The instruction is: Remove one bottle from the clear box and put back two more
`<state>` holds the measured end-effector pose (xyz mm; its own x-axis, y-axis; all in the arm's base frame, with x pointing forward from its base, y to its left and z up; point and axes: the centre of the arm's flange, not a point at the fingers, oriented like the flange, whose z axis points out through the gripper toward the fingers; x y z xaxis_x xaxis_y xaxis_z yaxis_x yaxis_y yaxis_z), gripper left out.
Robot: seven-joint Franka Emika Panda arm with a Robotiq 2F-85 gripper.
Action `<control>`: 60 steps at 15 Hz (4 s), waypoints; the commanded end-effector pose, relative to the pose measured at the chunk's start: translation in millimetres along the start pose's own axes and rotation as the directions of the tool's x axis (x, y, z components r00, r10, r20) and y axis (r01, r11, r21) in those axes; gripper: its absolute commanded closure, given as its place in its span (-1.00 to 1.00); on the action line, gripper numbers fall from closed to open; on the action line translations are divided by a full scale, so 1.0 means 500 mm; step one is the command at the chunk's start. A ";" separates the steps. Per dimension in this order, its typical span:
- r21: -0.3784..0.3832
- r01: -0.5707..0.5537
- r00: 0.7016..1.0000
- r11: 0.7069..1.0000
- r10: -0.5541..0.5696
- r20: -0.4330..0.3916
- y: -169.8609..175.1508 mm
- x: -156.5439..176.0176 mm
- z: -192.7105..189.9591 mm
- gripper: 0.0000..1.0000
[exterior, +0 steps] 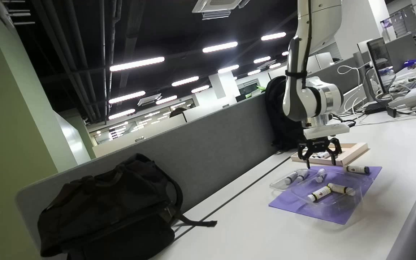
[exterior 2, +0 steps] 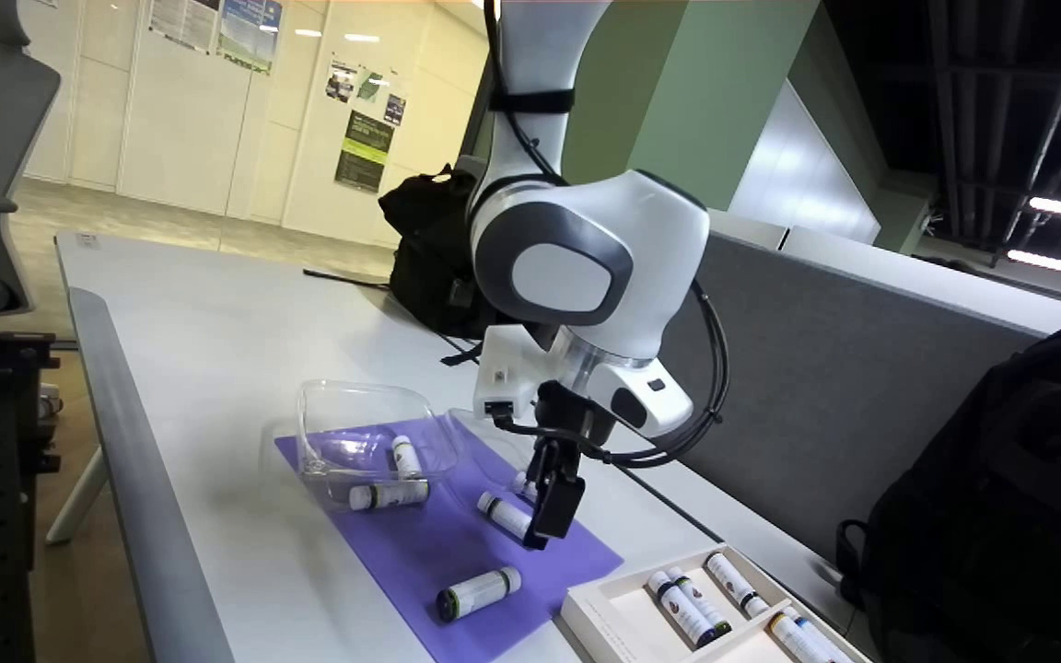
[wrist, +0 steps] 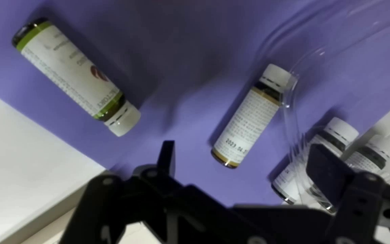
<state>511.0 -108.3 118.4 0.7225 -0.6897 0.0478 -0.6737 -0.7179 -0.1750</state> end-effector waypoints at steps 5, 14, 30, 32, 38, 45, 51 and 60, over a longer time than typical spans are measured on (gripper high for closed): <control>0.113 -0.161 0.986 0.980 0.165 -0.018 0.024 0.006 -0.016 -1.00; 0.101 -0.447 0.895 0.889 0.446 0.030 0.094 0.055 0.014 -1.00; 0.026 -0.459 0.883 0.888 0.453 0.121 0.040 0.063 0.061 -1.00; 0.010 -0.453 0.883 0.891 0.448 0.139 0.034 0.062 0.064 -1.00; -0.024 -0.448 0.875 0.894 0.444 0.192 0.020 0.057 0.076 -1.00; -0.047 -0.434 0.872 0.900 0.432 0.231 0.014 0.062 0.088 -0.49; -0.040 -0.429 0.873 0.902 0.426 0.236 0.006 0.065 0.091 0.35; -0.028 -0.374 0.913 0.927 0.373 0.164 0.010 0.049 0.031 0.84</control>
<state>536.1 -127.1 84.3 0.4182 -0.8756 -0.2416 -0.9071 -0.3885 -0.1621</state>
